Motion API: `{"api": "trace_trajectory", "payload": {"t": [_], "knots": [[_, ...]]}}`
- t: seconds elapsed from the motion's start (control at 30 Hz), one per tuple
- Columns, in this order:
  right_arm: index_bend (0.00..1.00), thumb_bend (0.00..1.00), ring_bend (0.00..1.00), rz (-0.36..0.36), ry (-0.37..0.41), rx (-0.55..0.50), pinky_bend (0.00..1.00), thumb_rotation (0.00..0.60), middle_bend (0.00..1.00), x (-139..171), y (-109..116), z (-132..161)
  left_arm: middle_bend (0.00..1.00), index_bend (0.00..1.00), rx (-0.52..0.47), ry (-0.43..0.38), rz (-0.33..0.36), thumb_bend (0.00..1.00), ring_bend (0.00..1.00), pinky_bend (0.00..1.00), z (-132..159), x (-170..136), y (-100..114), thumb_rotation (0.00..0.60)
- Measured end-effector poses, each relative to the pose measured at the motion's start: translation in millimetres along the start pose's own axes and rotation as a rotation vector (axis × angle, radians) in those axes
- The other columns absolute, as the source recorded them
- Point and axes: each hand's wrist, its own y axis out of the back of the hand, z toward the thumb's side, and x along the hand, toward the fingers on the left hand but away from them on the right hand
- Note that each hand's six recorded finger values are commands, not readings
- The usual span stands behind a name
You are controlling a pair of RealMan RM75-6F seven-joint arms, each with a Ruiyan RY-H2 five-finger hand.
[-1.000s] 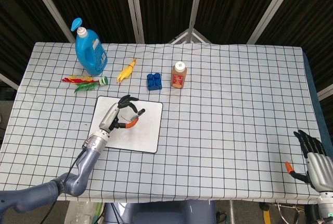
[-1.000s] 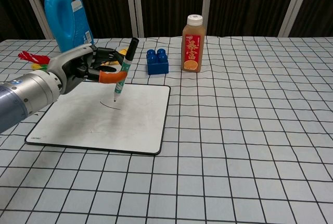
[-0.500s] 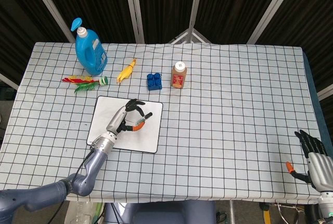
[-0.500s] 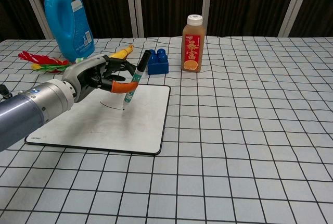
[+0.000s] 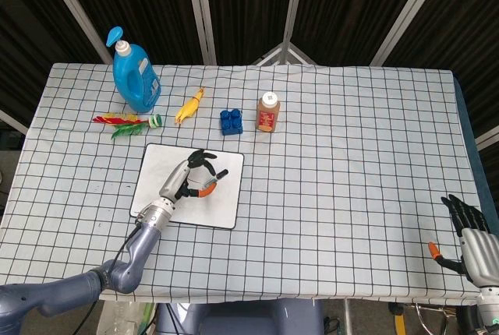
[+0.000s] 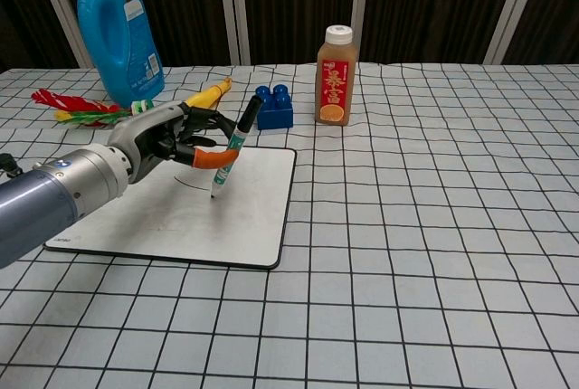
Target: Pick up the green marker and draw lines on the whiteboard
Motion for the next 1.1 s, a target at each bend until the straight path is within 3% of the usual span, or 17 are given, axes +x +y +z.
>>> {"api": "trace_trajectory", "payload": {"t": [0.73,1.1], "knots": [[0.00,0.35,0.00,-0.003,0.002,0.011,0.00,0.600,0.00,1.2,-0.9,1.8,0.21,0.70,0.012,0.046,0.035,0.56,0.05,0.11,-24.7,-33.4,26.4,0.600],[0.00,0.35,0.00,-0.004,0.001,0.011,0.00,0.600,0.00,0.8,-1.2,2.1,0.21,0.70,-0.097,-0.073,0.063,0.55,0.05,0.11,18.0,-57.3,46.2,0.600]]}}
